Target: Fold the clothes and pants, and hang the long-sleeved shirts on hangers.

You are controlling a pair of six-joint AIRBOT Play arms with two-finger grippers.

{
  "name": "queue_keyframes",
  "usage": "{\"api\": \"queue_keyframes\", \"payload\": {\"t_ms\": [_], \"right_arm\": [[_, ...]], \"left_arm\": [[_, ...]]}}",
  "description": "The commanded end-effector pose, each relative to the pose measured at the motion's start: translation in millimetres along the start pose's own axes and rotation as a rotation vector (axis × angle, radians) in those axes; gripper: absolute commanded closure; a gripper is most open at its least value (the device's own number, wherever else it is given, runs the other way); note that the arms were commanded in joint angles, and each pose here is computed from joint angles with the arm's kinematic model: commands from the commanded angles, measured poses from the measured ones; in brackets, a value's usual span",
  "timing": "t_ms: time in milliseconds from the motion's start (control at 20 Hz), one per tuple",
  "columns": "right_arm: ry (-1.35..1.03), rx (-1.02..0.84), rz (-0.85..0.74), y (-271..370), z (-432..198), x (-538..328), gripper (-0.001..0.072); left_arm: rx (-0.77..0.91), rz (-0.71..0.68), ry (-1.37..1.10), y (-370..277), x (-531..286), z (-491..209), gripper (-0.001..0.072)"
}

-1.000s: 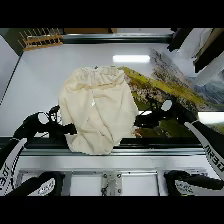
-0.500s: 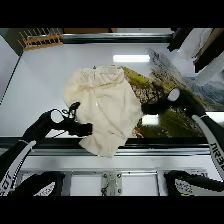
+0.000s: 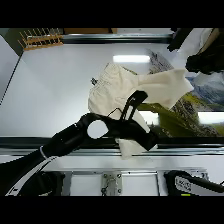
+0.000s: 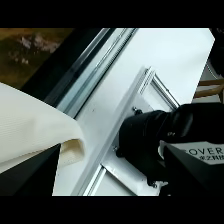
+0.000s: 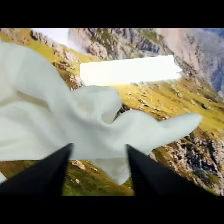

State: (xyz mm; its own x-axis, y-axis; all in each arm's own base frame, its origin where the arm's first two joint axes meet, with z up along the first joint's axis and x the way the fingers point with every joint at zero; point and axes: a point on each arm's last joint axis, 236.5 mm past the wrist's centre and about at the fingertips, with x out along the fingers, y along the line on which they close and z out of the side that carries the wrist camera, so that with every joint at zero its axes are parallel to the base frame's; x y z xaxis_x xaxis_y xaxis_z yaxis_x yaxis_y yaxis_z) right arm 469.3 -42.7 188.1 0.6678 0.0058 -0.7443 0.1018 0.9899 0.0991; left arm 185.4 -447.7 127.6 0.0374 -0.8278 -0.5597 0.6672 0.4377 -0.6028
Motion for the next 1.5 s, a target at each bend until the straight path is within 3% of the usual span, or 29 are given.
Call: {"api": "queue_keyframes", "payload": {"t_ms": [0, 300, 550, 750, 1050, 1100, 1200, 1250, 1450], "right_arm": [[-0.028, 0.008, -0.006, -4.9, 11.1, -12.8, 0.0100], [0.051, 0.004, 0.006, 0.4, -10.4, -6.1, 0.0100], [0.177, -0.039, 0.047, 28.3, -52.5, 17.3, 0.0100], [0.258, -0.101, 0.090, 60.9, -87.1, 35.6, 0.0100], [0.261, -0.126, 0.108, 75.0, -94.7, 42.7, 0.0100], [0.263, -0.126, 0.108, 74.9, -95.2, 42.5, 0.0100], [0.262, -0.126, 0.108, 74.9, -95.0, 42.2, 0.0100], [0.259, -0.128, 0.105, 73.8, -94.3, 41.0, 0.0100], [0.238, -0.150, 0.053, 55.1, -90.5, 19.8, 0.0100]], "left_arm": [[0.052, 0.079, -0.020, 30.0, -3.5, 43.5, 0.0022], [-0.264, 0.434, -0.132, 265.9, -112.5, 89.7, 0.0022], [-0.650, 0.549, -0.177, 424.3, -166.8, 41.2, 0.0022], [-0.783, 0.513, -0.103, 465.5, -135.5, -0.4, 0.0022], [-0.752, 0.508, -0.060, 464.4, -92.3, -6.8, 0.0024], [-0.742, 0.511, -0.068, 463.2, -88.9, -3.6, 0.0063], [-0.737, 0.511, -0.071, 461.5, -86.6, -1.6, 0.0548], [-0.735, 0.508, -0.067, 458.9, -88.1, -1.1, 0.0688], [-0.666, 0.613, -0.127, 447.2, -179.8, 15.8, 0.0688]]}}
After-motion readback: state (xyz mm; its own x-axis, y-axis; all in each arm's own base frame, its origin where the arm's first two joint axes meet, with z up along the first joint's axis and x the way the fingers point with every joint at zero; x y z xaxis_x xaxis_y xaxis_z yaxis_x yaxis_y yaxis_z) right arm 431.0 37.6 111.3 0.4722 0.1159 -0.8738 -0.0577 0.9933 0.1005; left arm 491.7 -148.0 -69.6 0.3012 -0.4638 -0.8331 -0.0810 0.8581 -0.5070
